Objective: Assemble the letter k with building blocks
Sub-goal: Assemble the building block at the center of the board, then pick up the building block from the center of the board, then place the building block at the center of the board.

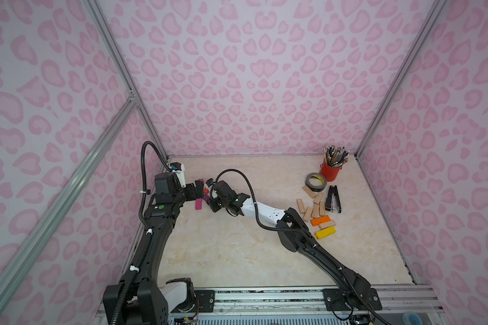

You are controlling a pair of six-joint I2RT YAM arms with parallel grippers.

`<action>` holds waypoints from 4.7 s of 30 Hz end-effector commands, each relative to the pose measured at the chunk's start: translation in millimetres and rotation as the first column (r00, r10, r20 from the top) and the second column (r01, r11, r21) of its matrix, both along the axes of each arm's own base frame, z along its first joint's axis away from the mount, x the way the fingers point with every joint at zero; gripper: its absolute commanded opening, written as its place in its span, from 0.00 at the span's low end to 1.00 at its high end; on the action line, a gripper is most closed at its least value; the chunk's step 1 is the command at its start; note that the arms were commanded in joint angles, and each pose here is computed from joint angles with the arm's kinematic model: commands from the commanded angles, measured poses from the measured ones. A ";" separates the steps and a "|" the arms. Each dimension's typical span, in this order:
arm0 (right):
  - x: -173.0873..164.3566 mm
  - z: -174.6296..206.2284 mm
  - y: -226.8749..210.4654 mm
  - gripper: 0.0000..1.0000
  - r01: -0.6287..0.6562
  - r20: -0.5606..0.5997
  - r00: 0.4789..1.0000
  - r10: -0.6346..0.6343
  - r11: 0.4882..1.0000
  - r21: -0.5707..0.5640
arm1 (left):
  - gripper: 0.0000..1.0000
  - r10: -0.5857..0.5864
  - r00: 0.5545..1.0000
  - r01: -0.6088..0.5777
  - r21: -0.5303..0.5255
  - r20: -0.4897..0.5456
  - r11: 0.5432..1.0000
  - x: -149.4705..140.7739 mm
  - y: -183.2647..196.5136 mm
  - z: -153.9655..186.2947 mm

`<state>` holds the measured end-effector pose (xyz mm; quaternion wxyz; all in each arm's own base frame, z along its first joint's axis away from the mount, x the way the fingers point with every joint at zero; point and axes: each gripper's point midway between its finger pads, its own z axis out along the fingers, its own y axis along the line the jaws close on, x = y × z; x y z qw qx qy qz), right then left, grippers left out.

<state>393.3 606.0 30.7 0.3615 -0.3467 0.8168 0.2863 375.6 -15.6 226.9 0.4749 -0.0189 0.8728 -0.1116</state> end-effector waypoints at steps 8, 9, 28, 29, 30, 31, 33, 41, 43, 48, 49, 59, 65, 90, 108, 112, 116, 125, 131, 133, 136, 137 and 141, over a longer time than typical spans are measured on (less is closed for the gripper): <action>-11.4 -20.3 -14.7 0.47 0.000 -0.078 0.997 -0.007 0.996 -0.087 | 0.97 -0.006 1.000 0.006 0.007 0.024 1.000 3.1 1.1 7.5; -10.7 -15.6 -15.3 0.47 0.002 -0.075 0.997 -0.009 0.997 -0.083 | 0.97 -0.006 1.000 0.006 0.008 0.026 1.000 2.9 1.0 7.9; -30.2 150.4 -195.9 0.65 0.298 0.075 0.951 -0.299 0.954 0.021 | 0.97 -0.311 0.941 0.305 0.067 0.134 0.950 -17.5 -82.2 26.4; -31.5 150.4 -223.0 0.66 0.351 0.071 0.934 -0.351 0.936 0.013 | 0.97 -0.373 0.915 0.366 0.073 0.153 0.928 -24.5 -100.6 29.4; -33.1 153.6 -248.1 0.66 0.398 0.071 0.914 -0.398 0.917 0.014 | 0.97 -0.421 0.890 0.414 0.077 0.174 0.907 -30.7 -116.2 33.3; -35.6 152.2 -277.8 0.67 0.452 0.064 0.890 -0.451 0.892 0.005 | 0.97 -0.480 0.856 0.474 0.082 0.190 0.877 -39.9 -135.1 35.1; -41.3 145.7 -334.2 0.68 0.554 0.045 0.832 -0.553 0.832 -0.029 | 0.97 -0.583 0.784 0.576 0.100 0.211 0.811 -57.9 -168.1 36.5; -81.0 94.0 -491.0 0.67 0.743 -0.027 0.613 -0.790 0.587 -0.322 | 0.99 -0.837 0.529 0.806 0.226 0.142 0.548 -117.1 -241.2 7.3; -84.8 79.9 -505.1 0.66 0.746 -0.081 0.574 -0.815 0.561 -0.360 | 0.99 -0.860 0.495 0.828 0.235 0.121 0.510 -122.1 -245.7 1.6; -68.1 50.2 -500.9 0.56 0.688 -0.159 0.573 -0.804 0.577 -0.441 | 0.99 -0.874 0.475 0.836 0.256 0.104 0.485 -123.6 -245.7 -3.3; -62.1 44.8 -495.7 0.55 0.662 -0.162 0.594 -0.788 0.593 -0.458 | 0.99 -0.873 0.477 0.835 0.257 0.100 0.486 -123.4 -245.2 -4.1; -12.1 2.3 -465.5 0.53 0.504 -0.181 0.706 -0.685 0.664 -0.552 | 1.00 -0.875 0.473 0.835 0.267 0.100 0.482 -124.3 -242.2 -0.4; -5.5 -17.0 -455.3 0.49 0.475 -0.221 0.705 -0.674 0.680 -0.558 | 1.00 -0.862 0.495 0.821 0.265 0.109 0.505 -118.1 -236.8 3.6; 46.8 42.8 -255.5 0.18 0.617 -0.196 0.693 -0.694 0.711 -0.337 | 0.99 -0.545 0.820 0.493 0.269 0.173 0.827 -54.2 -154.6 26.8; 109.9 -2.7 -180.7 0.19 0.642 -0.201 0.697 -0.688 0.724 -0.254 | 0.99 -0.512 0.838 0.468 0.234 0.190 0.852 -47.9 -142.0 33.6; 109.0 -13.4 -179.3 0.23 0.650 -0.227 0.680 -0.697 0.716 -0.254 | 0.99 -0.509 0.840 0.466 0.231 0.188 0.854 -46.7 -140.6 33.3; 108.5 -14.1 -177.5 0.31 0.656 -0.246 0.670 -0.701 0.713 -0.246 | 0.99 -0.509 0.841 0.466 0.229 0.186 0.855 -46.6 -140.6 32.5; 108.3 -2.2 -176.6 0.35 0.657 -0.250 0.672 -0.697 0.717 -0.232 | 0.99 -0.507 0.842 0.466 0.227 0.184 0.855 -45.8 -140.0 31.8; 108.0 18.9 -173.1 0.44 0.647 -0.254 0.690 -0.678 0.735 -0.203 | 0.99 -0.508 0.842 0.468 0.224 0.182 0.855 -45.7 -140.2 31.0; 106.9 33.8 -172.8 0.49 0.638 -0.252 0.703 -0.665 0.746 -0.189 | 0.99 -0.509 0.841 0.469 0.225 0.183 0.854 -45.8 -140.5 31.3; 102.1 62.4 -175.4 0.55 0.618 -0.235 0.731 -0.641 0.767 -0.173 | 0.99 -0.508 0.841 0.467 0.227 0.184 0.855 -46.2 -140.0 30.7; 99.4 74.5 -178.2 0.57 0.612 -0.226 0.739 -0.635 0.772 -0.169 | 0.99 -0.508 0.841 0.467 0.227 0.187 0.855 -46.3 -140.0 31.6; 82.2 115.7 -203.9 0.60 0.593 -0.152 0.768 -0.622 0.781 -0.196 | 0.99 -0.531 0.824 0.488 0.225 0.199 0.843 -49.9 -144.0 33.3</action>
